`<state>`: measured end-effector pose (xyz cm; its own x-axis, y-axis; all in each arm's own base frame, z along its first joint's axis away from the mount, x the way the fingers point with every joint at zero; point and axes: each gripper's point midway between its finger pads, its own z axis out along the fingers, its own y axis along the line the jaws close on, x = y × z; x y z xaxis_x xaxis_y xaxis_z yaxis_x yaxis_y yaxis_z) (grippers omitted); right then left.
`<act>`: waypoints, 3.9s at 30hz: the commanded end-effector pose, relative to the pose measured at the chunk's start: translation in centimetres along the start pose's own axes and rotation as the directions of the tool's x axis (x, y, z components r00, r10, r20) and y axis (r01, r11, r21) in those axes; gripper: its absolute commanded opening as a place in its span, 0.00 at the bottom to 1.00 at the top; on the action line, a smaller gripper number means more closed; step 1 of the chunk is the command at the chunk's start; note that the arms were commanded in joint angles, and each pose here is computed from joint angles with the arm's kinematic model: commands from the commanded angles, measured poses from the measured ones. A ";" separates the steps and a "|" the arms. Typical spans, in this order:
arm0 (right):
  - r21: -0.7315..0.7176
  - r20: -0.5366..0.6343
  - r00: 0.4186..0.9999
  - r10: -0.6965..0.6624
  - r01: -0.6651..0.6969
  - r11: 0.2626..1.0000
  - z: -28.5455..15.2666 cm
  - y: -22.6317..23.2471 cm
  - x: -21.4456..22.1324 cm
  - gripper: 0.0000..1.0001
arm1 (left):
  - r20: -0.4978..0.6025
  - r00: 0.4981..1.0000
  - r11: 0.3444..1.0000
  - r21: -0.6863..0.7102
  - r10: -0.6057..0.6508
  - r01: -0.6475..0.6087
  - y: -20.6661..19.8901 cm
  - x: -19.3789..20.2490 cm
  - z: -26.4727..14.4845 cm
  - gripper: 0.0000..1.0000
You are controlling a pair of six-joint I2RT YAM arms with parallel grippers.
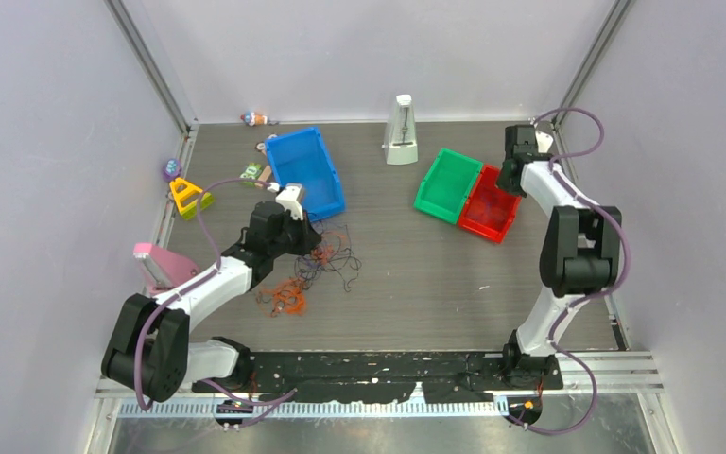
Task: Untangle the cables
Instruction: Place the cable in the bin, then untie the cable.
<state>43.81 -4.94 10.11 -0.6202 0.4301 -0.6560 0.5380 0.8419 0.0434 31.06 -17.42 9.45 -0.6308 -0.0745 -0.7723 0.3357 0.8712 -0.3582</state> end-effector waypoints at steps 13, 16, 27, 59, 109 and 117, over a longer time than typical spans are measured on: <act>-0.062 0.110 0.993 0.044 -0.038 0.997 -3.8 1.5 -5.2 0.71 | 0.056 0.998 1.000 0.005 0.030 -0.031 -0.7 -2.0 -0.1 0.00; -0.106 0.120 0.993 0.017 -0.005 0.994 -5.8 1.3 -4.8 0.74 | 0.056 0.998 1.000 0.005 0.030 -0.031 -0.7 -2.0 -0.1 0.00; -0.173 0.120 0.990 -0.076 0.096 0.980 -10.0 1.9 1.8 0.68 | 0.054 0.998 0.999 0.010 0.035 -0.035 -0.9 -1.9 -0.2 0.00; -0.897 0.366 0.858 -0.359 0.428 0.109 -23.7 20.3 23.4 0.68 | 0.089 0.988 0.926 0.347 0.128 -0.151 -8.3 -2.0 -0.4 0.00; -0.317 0.583 0.778 0.233 -0.046 0.947 -23.8 -3.6 -0.2 0.05 | 0.443 0.894 0.772 -0.544 -0.067 0.328 10.7 -3.3 -8.8 0.00; -0.234 0.703 0.646 0.299 -0.187 0.954 -30.1 -9.1 -5.4 0.05 | 0.507 0.859 0.688 -0.600 -0.067 0.408 12.6 -2.9 -10.8 0.00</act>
<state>27.68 -0.45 30.48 0.0102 0.3613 -0.9324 0.3403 0.8755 0.3430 30.29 -4.54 12.87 -0.2776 -0.3721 -0.8857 -0.2894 0.9115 -0.2922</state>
